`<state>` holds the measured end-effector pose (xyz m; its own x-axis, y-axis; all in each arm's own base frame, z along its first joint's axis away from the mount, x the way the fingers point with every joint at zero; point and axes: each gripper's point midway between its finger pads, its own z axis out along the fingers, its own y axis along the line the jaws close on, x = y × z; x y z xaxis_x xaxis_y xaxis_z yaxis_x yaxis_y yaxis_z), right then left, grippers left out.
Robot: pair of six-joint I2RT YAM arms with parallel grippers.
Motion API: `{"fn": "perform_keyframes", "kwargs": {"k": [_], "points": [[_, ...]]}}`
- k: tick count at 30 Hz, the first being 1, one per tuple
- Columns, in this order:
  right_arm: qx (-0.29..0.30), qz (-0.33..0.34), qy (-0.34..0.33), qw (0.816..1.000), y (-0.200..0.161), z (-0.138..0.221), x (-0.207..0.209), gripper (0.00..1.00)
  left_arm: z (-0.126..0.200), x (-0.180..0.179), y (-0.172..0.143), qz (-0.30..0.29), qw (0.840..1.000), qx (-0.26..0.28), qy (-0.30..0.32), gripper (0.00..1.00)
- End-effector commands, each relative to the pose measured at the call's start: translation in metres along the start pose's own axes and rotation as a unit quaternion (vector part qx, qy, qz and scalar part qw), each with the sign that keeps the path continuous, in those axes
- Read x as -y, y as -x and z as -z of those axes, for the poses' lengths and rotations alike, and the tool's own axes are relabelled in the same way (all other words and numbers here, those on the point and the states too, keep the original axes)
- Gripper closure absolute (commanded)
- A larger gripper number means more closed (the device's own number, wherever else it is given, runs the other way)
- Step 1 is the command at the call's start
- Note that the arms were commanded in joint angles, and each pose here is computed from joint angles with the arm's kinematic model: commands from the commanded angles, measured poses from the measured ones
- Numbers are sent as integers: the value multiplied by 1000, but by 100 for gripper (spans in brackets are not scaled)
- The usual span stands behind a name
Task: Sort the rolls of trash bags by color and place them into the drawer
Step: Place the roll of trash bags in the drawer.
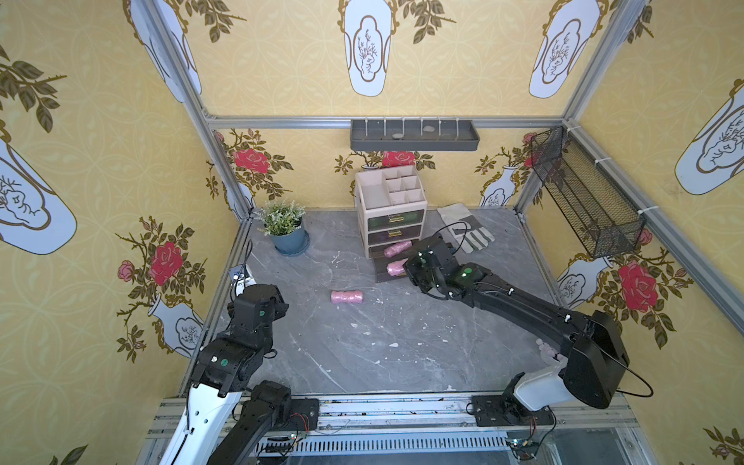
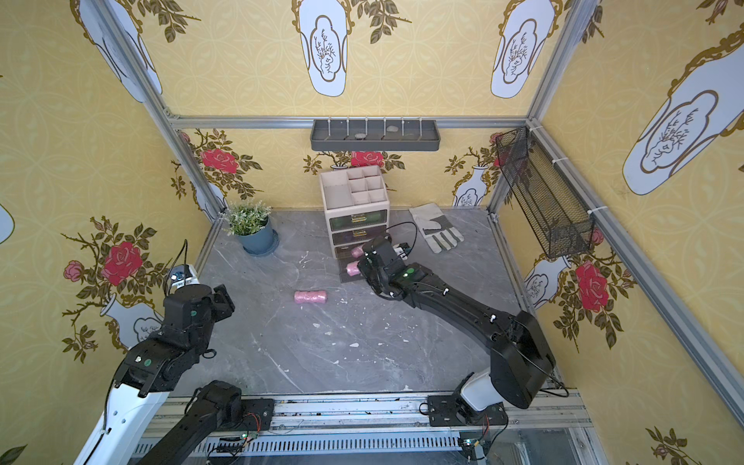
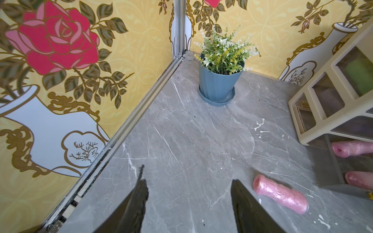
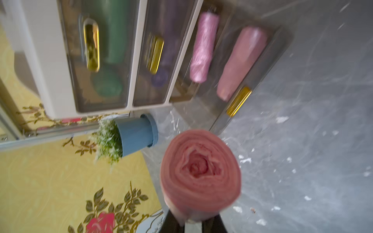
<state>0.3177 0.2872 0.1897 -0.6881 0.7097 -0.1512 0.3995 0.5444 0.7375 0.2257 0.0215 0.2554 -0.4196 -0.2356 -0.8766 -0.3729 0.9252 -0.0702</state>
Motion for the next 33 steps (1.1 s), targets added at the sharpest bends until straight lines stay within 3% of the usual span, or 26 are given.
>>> {"fn": "perform_keyframes", "kwargs": {"k": [1, 9, 33], "points": [[-25, 30, -1, 999, 13, -6, 3, 84, -3, 7, -2, 8, 1000, -5, -15, 33], [-52, 21, -3, 998, 51, -48, 12, 82, -6, 11, -4, 1, 1000, -12, -19, 32], [-99, 46, 4, 994, 68, -135, 4, 78, -9, 17, -8, -4, 999, -24, -30, 31]]}}
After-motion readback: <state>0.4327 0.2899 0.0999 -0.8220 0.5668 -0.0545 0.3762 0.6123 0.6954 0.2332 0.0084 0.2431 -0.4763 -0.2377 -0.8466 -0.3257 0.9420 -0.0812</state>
